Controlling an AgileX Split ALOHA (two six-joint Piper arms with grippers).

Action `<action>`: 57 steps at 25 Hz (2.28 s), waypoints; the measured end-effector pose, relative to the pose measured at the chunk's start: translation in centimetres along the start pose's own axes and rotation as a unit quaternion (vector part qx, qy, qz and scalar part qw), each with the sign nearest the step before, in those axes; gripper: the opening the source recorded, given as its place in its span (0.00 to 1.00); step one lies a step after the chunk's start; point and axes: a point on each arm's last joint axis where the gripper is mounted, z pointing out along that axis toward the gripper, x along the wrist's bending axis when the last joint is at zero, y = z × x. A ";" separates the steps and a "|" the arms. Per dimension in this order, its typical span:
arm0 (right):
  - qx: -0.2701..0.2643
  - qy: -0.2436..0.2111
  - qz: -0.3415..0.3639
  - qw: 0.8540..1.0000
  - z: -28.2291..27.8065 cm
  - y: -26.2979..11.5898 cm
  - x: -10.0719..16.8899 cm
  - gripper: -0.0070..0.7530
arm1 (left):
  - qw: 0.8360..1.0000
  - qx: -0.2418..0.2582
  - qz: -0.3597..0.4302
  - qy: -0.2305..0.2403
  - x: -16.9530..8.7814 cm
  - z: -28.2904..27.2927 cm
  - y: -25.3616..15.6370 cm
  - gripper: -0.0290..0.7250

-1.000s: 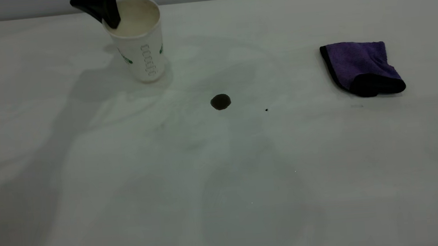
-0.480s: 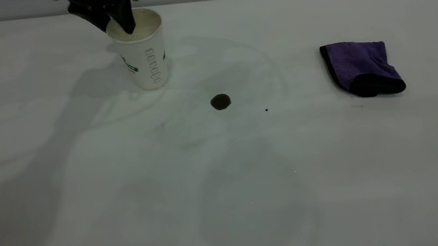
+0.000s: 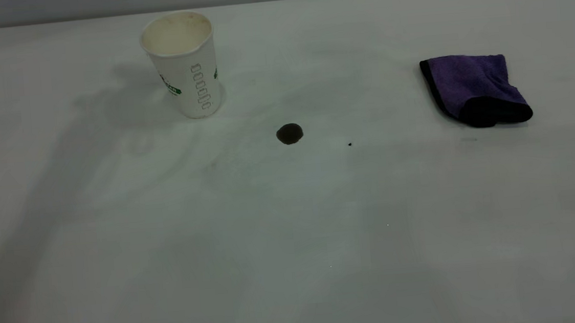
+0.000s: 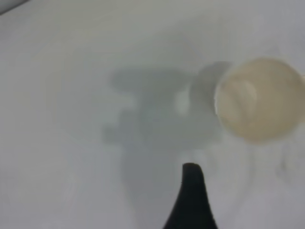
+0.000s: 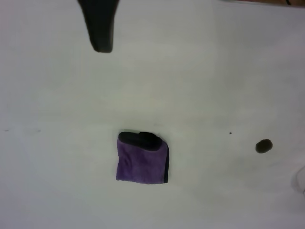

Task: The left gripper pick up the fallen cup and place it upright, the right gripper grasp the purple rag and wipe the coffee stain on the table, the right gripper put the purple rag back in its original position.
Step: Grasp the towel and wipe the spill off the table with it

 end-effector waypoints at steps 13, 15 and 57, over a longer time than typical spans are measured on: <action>0.000 0.000 0.000 1.000 0.0 0.0 0.0 0.74 | 0.998 -0.046 -0.042 0.033 -0.8 -15.1 -6.8 0.85; 0.000 0.000 0.000 1.000 0.0 0.0 0.0 0.74 | 0.998 -0.035 -0.052 0.032 -1.2 -15.5 -9.1 0.81; 0.000 0.000 0.000 1.000 0.0 0.0 0.0 0.74 | 0.939 -0.234 -0.223 0.118 -8.4 -13.9 -41.2 0.57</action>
